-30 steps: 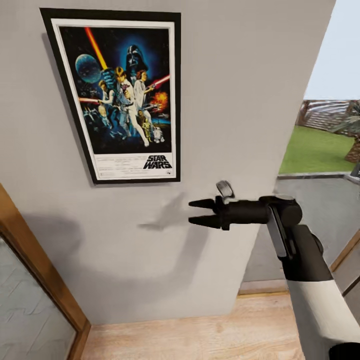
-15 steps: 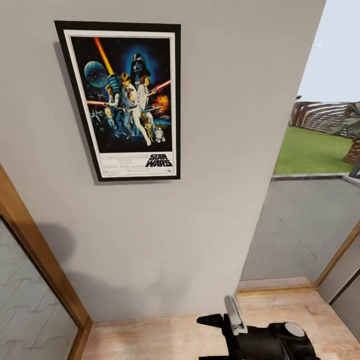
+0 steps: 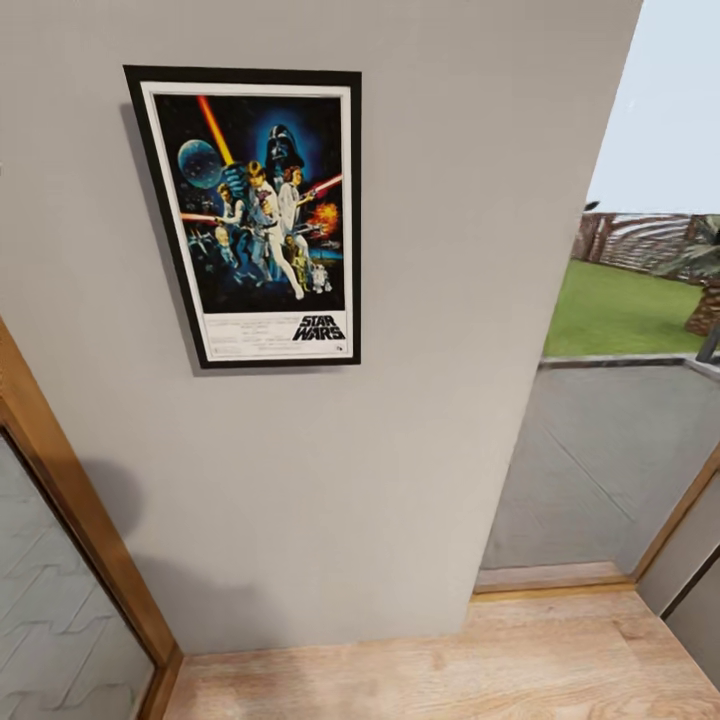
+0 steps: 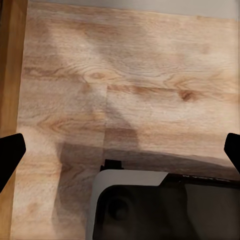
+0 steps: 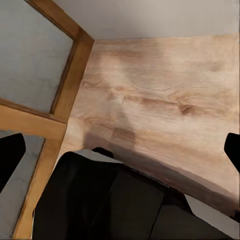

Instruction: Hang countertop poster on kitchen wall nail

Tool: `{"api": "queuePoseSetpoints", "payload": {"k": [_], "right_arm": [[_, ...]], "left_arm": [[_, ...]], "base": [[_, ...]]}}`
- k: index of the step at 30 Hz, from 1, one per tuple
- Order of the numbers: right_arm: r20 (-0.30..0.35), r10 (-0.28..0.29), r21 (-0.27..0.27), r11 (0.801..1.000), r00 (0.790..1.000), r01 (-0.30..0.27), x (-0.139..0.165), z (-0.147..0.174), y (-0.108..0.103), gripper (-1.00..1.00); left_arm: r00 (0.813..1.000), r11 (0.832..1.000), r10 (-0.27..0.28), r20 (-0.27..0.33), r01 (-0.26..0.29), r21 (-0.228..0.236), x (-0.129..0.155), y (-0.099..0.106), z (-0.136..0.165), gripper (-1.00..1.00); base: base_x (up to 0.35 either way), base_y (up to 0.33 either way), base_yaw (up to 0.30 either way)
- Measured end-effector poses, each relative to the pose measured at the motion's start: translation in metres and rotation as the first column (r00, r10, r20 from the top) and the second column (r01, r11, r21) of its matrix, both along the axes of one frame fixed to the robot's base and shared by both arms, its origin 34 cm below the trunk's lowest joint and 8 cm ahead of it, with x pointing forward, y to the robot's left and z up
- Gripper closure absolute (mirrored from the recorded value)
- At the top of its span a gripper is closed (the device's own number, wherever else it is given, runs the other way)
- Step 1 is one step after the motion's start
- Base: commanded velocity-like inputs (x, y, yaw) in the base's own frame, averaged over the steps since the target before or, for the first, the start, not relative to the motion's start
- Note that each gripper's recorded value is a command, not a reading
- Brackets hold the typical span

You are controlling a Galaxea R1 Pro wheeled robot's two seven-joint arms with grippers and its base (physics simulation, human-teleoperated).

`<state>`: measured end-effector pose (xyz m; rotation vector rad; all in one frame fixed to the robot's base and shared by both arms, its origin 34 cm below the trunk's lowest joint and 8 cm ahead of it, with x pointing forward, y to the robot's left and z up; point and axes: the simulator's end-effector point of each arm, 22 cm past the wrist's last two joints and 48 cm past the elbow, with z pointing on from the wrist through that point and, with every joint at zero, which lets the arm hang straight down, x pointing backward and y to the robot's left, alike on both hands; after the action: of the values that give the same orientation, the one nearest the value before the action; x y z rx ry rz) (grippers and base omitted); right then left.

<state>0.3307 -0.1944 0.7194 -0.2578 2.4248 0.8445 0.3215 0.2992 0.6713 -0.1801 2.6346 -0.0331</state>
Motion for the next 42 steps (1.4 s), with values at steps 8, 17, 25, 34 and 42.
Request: {"api": "queuePoseSetpoints", "payload": {"k": [8, 17, 25, 34, 42], "right_arm": [[0.018, -0.118, -0.149, 0.982, 0.993, 0.12, 0.016, -0.018, -0.024, -1.0], [0.042, -0.174, -0.201, 0.963, 0.984, 0.179, 0.026, -0.02, -0.033, -1.0], [0.061, -0.227, -0.247, 0.94, 0.972, 0.235, 0.034, -0.023, -0.035, -1.0], [-0.043, -0.283, -0.342, 0.905, 0.958, 0.252, -0.013, -0.053, -0.049, -1.0], [-0.307, -0.314, -0.428, 0.889, 0.898, 0.164, -0.144, -0.091, -0.065, -1.0]], "left_arm": [[1.0, 1.0, 0.0, 0.012, 0.0, 0.0, 0.004, 0.0, 0.002, -1.0], [1.0, 1.0, 0.0, 0.026, 0.0, -0.001, 0.009, -0.001, 0.006, -1.0], [0.999, 1.0, 0.0, 0.039, 0.0, 0.0, 0.013, -0.001, 0.009, -1.0], [0.999, 1.0, 0.002, 0.047, -0.002, 0.001, 0.015, 0.0, 0.01, -1.0], [0.999, 1.0, -0.001, 0.046, 0.001, 0.0, 0.015, -0.001, 0.01, -1.0]], "base": [[0.0, 0.0, 0.0], [0.0, 0.0, 0.0], [0.0, 0.0, 0.0], [0.0, 0.0, 0.017], [0.0, 0.0, 0.0]]}}
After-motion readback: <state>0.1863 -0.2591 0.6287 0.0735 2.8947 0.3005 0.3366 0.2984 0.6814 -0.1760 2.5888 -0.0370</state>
